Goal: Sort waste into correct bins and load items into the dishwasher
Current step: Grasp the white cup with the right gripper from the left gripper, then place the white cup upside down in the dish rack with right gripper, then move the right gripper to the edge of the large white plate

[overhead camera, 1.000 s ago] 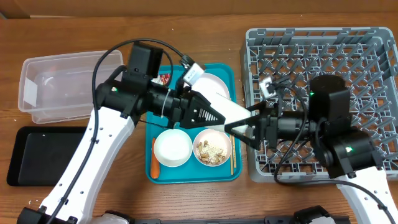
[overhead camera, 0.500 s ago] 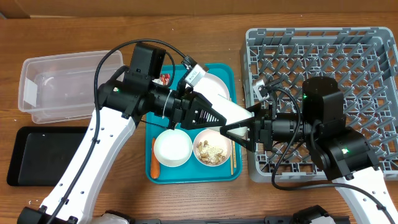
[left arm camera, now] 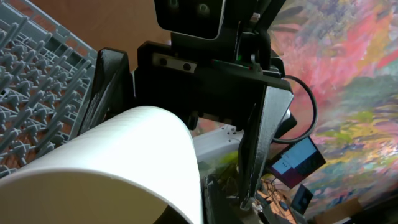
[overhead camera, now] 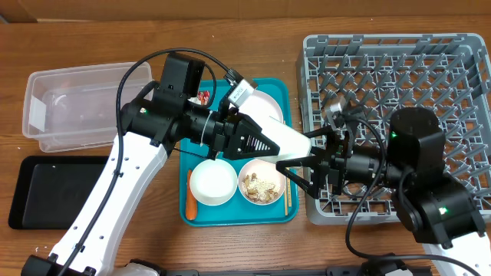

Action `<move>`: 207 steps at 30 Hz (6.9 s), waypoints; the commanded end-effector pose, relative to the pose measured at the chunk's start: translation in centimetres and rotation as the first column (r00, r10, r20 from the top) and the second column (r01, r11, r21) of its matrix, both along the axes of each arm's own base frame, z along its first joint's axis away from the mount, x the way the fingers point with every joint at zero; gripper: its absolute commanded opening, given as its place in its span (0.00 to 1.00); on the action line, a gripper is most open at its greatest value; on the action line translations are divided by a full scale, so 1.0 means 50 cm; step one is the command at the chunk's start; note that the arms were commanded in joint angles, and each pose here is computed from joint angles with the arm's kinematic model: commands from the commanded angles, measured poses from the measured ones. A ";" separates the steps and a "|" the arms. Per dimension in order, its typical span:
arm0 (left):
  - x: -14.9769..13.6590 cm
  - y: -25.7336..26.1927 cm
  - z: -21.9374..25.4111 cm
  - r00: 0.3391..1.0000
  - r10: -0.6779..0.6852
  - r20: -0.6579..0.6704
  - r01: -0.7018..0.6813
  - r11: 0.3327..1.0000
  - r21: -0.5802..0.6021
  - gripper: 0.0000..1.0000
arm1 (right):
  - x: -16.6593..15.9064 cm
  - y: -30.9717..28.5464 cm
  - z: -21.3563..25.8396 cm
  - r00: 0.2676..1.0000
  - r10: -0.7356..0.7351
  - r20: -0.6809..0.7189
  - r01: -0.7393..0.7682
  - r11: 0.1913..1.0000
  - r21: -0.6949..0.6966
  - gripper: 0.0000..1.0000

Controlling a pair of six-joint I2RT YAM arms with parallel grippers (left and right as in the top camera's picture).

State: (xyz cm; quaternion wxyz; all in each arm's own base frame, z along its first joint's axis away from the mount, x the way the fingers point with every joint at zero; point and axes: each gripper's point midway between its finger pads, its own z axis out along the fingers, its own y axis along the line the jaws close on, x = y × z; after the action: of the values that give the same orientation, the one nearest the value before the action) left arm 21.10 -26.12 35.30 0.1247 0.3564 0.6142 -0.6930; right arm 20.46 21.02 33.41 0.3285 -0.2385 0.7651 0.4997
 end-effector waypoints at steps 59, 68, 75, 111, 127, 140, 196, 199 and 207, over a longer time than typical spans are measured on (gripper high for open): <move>0.085 0.100 0.048 0.967 0.194 -0.164 -0.189 0.981 0.043 1.00 | 0.040 -0.195 -0.081 0.848 -0.529 -0.032 0.489 0.805 -0.335 0.48; 0.073 0.103 0.062 0.972 0.195 -0.130 -0.193 0.981 0.031 1.00 | 0.032 -0.388 -0.048 0.514 -0.857 0.038 0.754 0.430 -0.497 0.51; 0.072 0.103 0.062 0.971 0.195 -0.136 -0.192 0.981 0.033 1.00 | 0.006 -0.493 -0.136 0.306 -0.952 -0.019 0.669 0.229 -0.707 0.50; 0.069 0.092 0.056 0.974 0.204 -0.100 -0.200 0.979 0.047 1.00 | 0.027 -0.538 -0.248 0.154 -0.956 -0.249 0.399 0.291 -0.870 1.00; 0.249 0.185 -0.288 0.511 0.619 0.597 -0.736 -0.045 0.676 0.98 | 0.026 -0.385 -0.058 0.485 -0.814 -0.320 0.666 0.580 -0.468 1.00; 0.262 0.154 -0.443 0.626 0.666 0.405 -0.527 -0.021 0.849 0.78 | 0.010 -0.347 -0.055 0.638 -0.710 -0.297 0.566 0.695 -0.443 0.89; 0.082 0.305 -0.147 0.493 0.690 0.530 -0.720 -0.018 0.694 1.00 | 0.394 -0.011 -0.524 0.767 -0.637 -0.079 0.336 0.503 -0.796 0.54; 0.082 0.305 -0.147 0.494 0.690 0.529 -0.719 -0.018 0.694 1.00 | 0.399 -0.014 -0.553 0.762 -0.643 -0.074 0.328 0.483 -0.812 0.53; 0.081 0.305 -0.147 0.494 0.690 0.529 -0.719 -0.018 0.695 1.00 | 0.416 -0.023 -0.623 0.752 -0.658 -0.048 0.323 0.430 -0.843 0.54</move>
State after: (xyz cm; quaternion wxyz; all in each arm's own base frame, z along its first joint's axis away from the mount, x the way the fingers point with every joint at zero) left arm 24.96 -11.23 27.31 0.2517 0.0144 0.9611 -0.1125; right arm 40.82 20.55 3.21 0.1645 -0.0224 0.9851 0.0444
